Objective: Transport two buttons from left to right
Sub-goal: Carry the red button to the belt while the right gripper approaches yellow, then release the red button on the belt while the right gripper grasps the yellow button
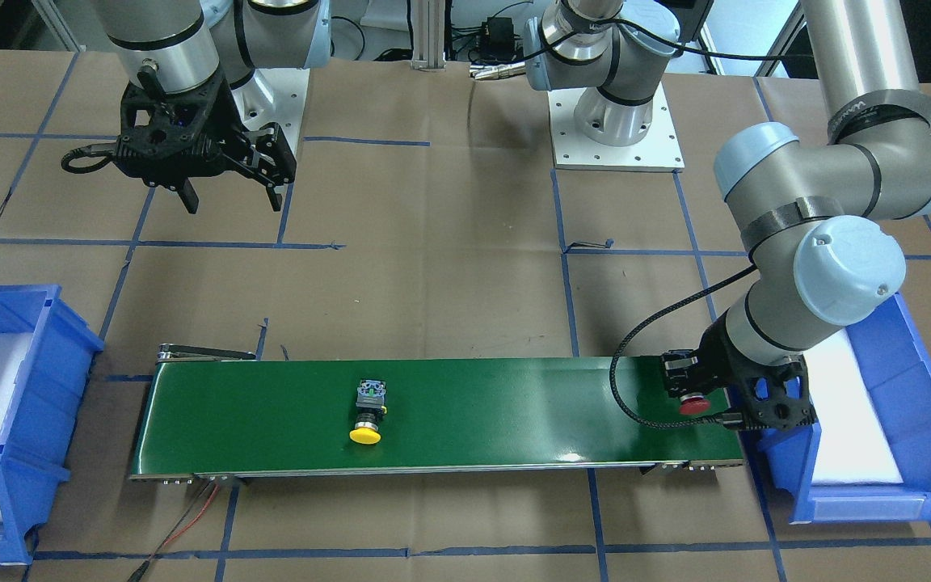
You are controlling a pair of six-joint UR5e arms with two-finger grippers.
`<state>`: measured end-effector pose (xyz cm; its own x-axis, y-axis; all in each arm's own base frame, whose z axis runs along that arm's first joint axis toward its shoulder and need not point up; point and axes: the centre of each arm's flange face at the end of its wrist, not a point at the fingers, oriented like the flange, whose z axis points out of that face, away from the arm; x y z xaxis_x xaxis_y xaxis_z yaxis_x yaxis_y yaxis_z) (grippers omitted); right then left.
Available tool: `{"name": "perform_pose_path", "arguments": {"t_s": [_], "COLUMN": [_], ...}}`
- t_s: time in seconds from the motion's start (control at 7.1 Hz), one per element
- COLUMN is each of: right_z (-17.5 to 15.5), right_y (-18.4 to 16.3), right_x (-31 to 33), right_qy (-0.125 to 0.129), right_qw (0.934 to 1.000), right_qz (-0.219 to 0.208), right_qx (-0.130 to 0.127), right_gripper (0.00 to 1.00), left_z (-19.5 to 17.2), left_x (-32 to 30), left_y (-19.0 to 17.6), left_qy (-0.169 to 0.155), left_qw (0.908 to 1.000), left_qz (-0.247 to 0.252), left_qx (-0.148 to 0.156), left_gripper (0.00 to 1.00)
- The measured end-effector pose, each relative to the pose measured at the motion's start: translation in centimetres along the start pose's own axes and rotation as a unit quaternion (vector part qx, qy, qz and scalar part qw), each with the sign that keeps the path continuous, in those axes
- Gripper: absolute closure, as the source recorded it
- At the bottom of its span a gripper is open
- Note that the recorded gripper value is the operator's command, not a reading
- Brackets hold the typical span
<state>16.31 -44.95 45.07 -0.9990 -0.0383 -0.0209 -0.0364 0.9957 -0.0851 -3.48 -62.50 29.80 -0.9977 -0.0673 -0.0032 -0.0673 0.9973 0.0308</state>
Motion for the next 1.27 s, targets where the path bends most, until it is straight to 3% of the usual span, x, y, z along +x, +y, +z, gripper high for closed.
{"name": "perform_pose_path", "arguments": {"t_s": [0.28,0.42,0.56,0.85,1.27], "right_z": [0.5,1.0,1.5,2.6,6.1], "right_y": [-0.2,-0.4,-0.7,-2.0,-7.1], "right_x": [0.1,0.1,0.2,0.2,-0.1], "right_qy": [0.001,0.002,0.003,0.002,-0.006], "right_qw": [1.0000,0.9999,0.9999,0.9998,0.9987], "right_qz": [0.004,0.003,0.004,0.008,0.005], "right_qx": [-0.006,-0.011,-0.016,-0.018,0.051], "right_gripper": [0.00,0.00,0.00,0.00,0.00], "left_z": [2.9,3.8,4.2,4.1,-0.2], "left_x": [-0.1,0.0,0.3,0.6,0.0], "left_y": [0.3,0.5,0.5,0.6,0.5], "left_qy": [-0.001,-0.001,0.000,0.001,-0.005], "left_qw": [0.9999,0.9999,0.9999,0.9998,0.9988], "left_qz": [0.001,0.001,0.001,-0.004,-0.009], "left_qx": [0.012,0.015,0.015,0.018,0.047], "left_gripper": [0.89,0.56,0.02,0.00,0.00]}}
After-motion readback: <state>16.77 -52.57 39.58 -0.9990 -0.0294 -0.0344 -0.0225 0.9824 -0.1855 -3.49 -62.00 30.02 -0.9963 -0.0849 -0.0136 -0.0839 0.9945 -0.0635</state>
